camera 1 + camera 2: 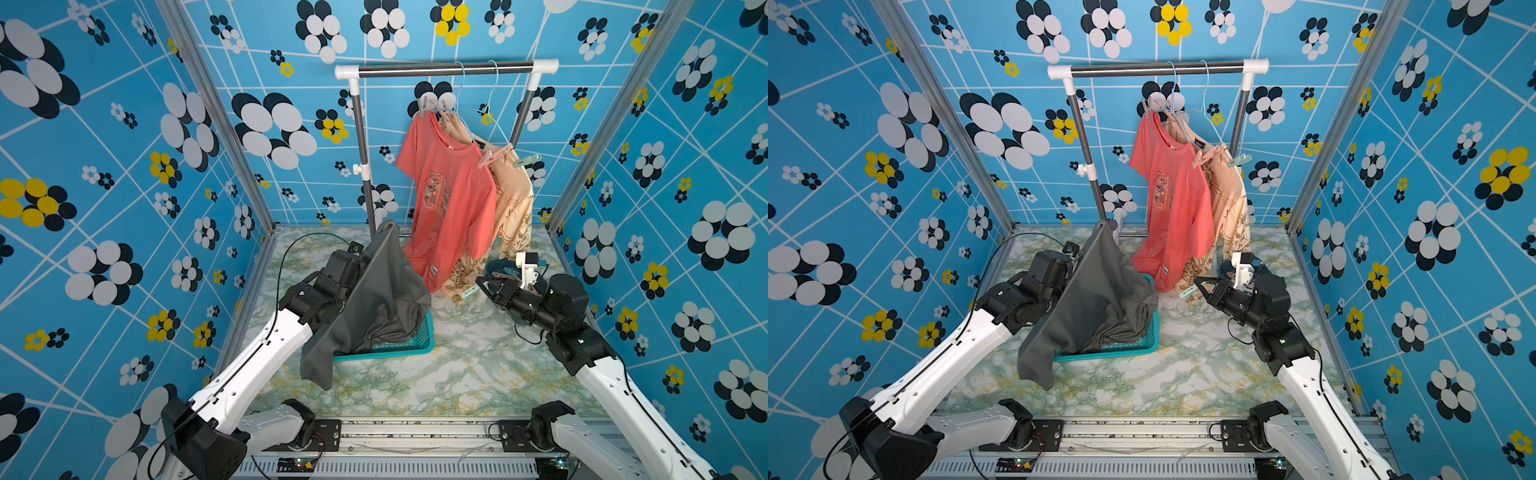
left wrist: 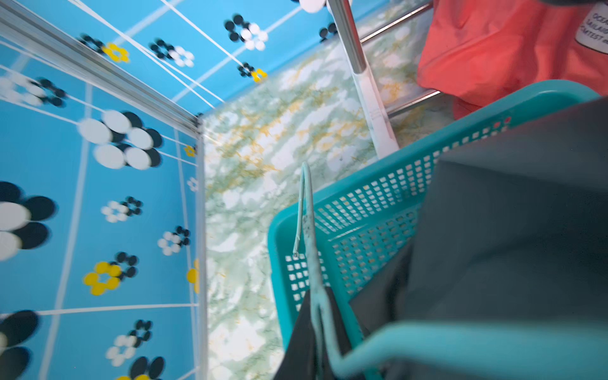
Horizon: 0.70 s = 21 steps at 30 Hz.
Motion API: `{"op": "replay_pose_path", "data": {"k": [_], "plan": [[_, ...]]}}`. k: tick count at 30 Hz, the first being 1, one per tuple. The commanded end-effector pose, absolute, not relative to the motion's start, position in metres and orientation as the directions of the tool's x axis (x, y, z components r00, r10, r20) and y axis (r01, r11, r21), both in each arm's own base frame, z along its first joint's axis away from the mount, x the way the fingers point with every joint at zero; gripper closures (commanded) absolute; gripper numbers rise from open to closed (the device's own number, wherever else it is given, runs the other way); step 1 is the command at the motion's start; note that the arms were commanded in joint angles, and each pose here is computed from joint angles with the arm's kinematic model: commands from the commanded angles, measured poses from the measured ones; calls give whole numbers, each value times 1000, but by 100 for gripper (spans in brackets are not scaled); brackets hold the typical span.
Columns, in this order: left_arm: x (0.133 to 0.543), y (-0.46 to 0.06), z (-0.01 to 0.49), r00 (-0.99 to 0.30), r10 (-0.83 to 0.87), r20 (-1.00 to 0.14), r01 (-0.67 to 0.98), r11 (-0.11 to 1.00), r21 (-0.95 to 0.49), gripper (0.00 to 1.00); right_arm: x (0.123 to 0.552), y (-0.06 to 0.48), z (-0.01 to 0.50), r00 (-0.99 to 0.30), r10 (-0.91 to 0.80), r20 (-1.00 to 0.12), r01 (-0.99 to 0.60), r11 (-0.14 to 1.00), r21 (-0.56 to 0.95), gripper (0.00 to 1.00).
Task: Use clothespins to secure the t-shirt on both sides of the hanger
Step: Adjust the hanger in the basket.
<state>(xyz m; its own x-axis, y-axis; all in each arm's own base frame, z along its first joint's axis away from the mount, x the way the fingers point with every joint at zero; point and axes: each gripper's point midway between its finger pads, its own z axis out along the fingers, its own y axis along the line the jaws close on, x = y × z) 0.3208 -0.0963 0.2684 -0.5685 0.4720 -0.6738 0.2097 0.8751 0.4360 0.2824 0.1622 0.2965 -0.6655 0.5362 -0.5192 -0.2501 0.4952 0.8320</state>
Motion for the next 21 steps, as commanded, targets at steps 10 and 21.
{"op": "replay_pose_path", "data": {"k": [10,21], "plan": [[332,-138,266,-391,808,-441,95,512,853,99,276,153,335,-602,551,-579,-316,501,806,90],[315,-179,166,-473,799,-371,132,480,867,41,267,130,340,-567,552,-612,-278,571,773,90]]}}
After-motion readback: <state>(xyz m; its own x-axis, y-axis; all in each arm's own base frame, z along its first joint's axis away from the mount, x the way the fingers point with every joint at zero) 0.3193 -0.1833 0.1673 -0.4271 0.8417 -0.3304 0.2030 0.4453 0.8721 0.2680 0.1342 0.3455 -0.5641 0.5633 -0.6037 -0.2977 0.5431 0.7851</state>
